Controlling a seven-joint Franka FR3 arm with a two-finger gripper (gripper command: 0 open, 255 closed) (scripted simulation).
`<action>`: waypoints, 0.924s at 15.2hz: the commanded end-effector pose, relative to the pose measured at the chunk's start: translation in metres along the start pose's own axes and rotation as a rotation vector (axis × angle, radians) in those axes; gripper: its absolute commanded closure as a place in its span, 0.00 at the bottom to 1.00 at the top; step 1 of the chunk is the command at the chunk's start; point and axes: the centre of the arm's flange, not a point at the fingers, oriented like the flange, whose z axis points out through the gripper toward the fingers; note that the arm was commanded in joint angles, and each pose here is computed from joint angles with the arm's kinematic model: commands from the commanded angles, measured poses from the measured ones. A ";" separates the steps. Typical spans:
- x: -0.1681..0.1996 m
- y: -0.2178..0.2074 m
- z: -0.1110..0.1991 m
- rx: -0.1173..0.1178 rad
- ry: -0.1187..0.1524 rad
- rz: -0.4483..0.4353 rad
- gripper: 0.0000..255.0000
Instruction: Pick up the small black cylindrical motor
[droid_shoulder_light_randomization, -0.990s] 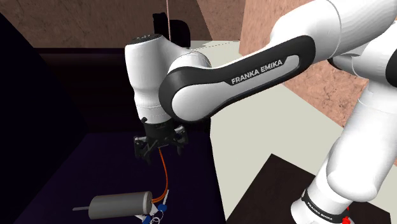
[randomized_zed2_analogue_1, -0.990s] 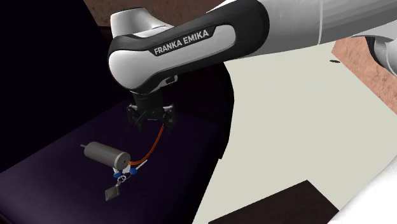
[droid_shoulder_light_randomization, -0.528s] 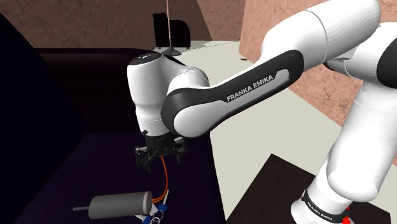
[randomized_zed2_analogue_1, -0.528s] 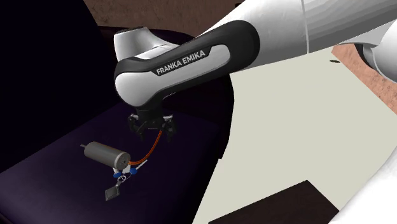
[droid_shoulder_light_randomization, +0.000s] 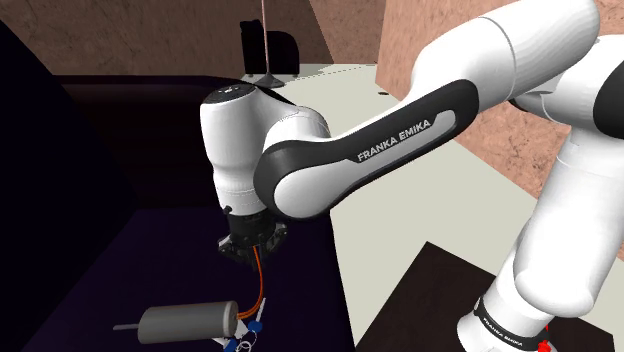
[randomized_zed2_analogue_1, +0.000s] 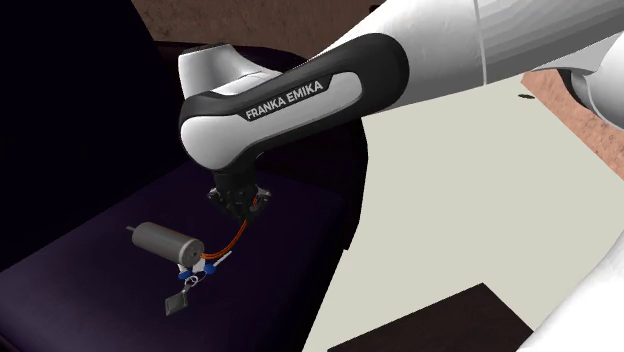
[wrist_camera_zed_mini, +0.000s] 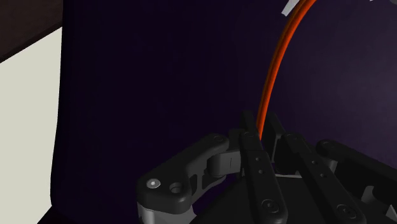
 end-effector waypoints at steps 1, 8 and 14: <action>0.000 0.001 0.003 -0.005 -0.003 0.000 1.00; 0.002 0.001 -0.024 -0.005 -0.003 0.000 1.00; 0.003 0.002 -0.056 -0.005 -0.003 0.000 1.00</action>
